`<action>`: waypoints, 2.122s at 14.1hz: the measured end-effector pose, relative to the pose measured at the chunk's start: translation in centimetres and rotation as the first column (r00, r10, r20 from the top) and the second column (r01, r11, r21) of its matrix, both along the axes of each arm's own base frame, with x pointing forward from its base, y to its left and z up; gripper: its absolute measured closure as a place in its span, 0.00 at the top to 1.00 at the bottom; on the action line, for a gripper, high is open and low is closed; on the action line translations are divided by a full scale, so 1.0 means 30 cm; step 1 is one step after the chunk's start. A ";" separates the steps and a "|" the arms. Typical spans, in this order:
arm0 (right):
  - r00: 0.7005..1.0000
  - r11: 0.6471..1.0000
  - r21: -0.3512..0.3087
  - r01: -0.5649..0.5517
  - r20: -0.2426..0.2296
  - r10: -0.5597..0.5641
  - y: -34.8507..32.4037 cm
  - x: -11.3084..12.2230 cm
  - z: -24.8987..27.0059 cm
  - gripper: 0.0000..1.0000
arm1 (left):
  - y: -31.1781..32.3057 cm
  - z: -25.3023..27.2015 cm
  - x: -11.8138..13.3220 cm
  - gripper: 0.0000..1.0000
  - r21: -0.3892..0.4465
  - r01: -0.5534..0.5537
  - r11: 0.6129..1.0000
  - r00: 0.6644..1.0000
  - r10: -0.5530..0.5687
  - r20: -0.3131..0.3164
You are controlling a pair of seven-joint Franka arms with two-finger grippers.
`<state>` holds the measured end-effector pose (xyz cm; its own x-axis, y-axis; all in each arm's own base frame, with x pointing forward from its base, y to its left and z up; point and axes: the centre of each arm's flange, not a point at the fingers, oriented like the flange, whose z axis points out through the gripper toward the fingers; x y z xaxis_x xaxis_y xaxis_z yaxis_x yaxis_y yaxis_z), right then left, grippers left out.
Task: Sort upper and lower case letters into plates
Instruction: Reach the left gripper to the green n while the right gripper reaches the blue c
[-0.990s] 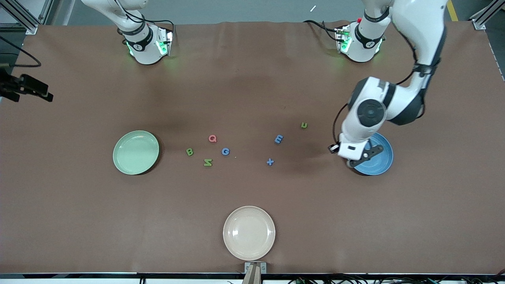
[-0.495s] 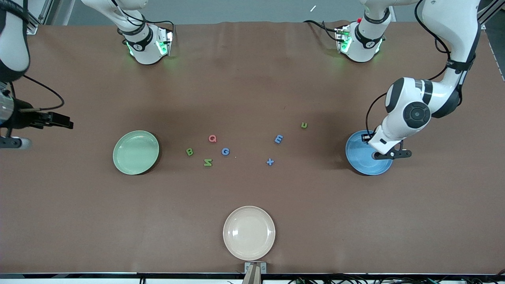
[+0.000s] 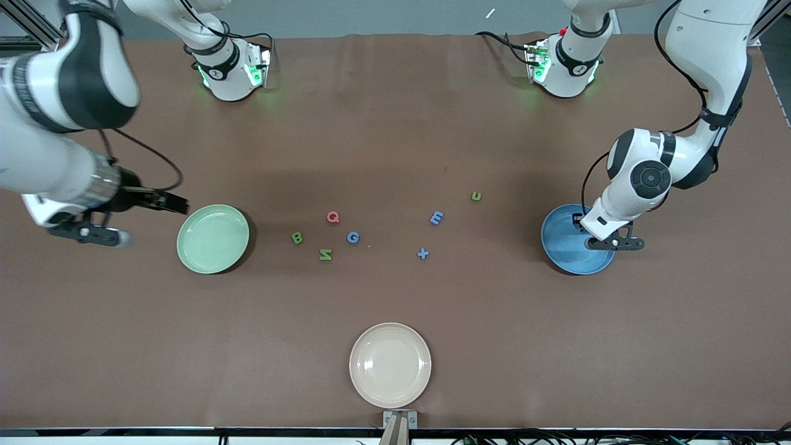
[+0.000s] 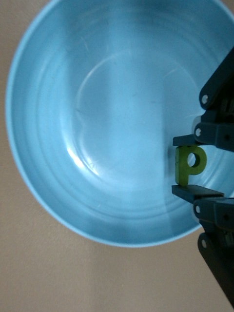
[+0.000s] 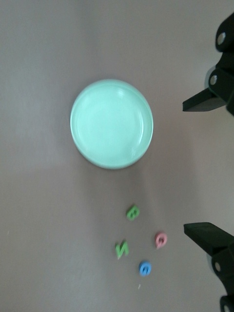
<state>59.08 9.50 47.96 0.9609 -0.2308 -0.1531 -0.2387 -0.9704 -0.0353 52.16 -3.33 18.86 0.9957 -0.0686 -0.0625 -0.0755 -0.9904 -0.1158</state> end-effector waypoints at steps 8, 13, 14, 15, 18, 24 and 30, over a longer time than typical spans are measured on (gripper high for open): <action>0.997 0.999 -0.019 0.048 0.063 -0.047 0.623 -0.127 -0.468 1.00 | -0.002 -0.009 0.002 0.49 -0.006 0.013 1.000 1.000 -0.013 0.010; 0.993 0.996 -0.022 0.084 0.091 -0.082 0.777 -0.162 -0.683 1.00 | -0.241 0.101 0.009 1.00 -0.017 0.113 0.993 0.994 -0.113 0.013; 0.990 0.995 -0.020 0.101 0.098 -0.099 0.782 -0.158 -0.715 0.99 | -0.305 0.132 0.004 1.00 -0.009 0.140 0.990 0.990 -0.140 -0.007; 0.988 0.993 -0.020 0.118 0.103 -0.115 0.793 -0.158 -0.754 0.99 | -0.367 0.161 -0.003 1.00 -0.001 0.153 0.988 0.988 -0.153 -0.025; 0.983 0.987 -0.033 0.159 0.096 -0.155 0.872 -0.178 -0.869 0.98 | -0.540 0.213 -0.042 1.00 0.007 0.134 0.991 0.990 -0.134 -0.039; 0.981 0.983 -0.041 0.177 0.094 -0.172 0.972 -0.183 -0.944 0.92 | -0.815 0.163 -0.136 1.00 -0.093 0.091 0.992 0.995 -0.094 -0.028; 0.981 0.984 -0.040 0.175 0.096 -0.170 0.985 -0.177 -0.956 0.78 | -0.970 0.055 -0.231 0.96 -0.171 0.047 0.984 0.998 -0.055 -0.042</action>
<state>53.77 39.06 19.29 0.9155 -0.3991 -0.0508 -0.4005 -0.9161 -0.0189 45.22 -32.42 20.50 0.9869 -0.1327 -0.0915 -0.1277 -0.9901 0.0586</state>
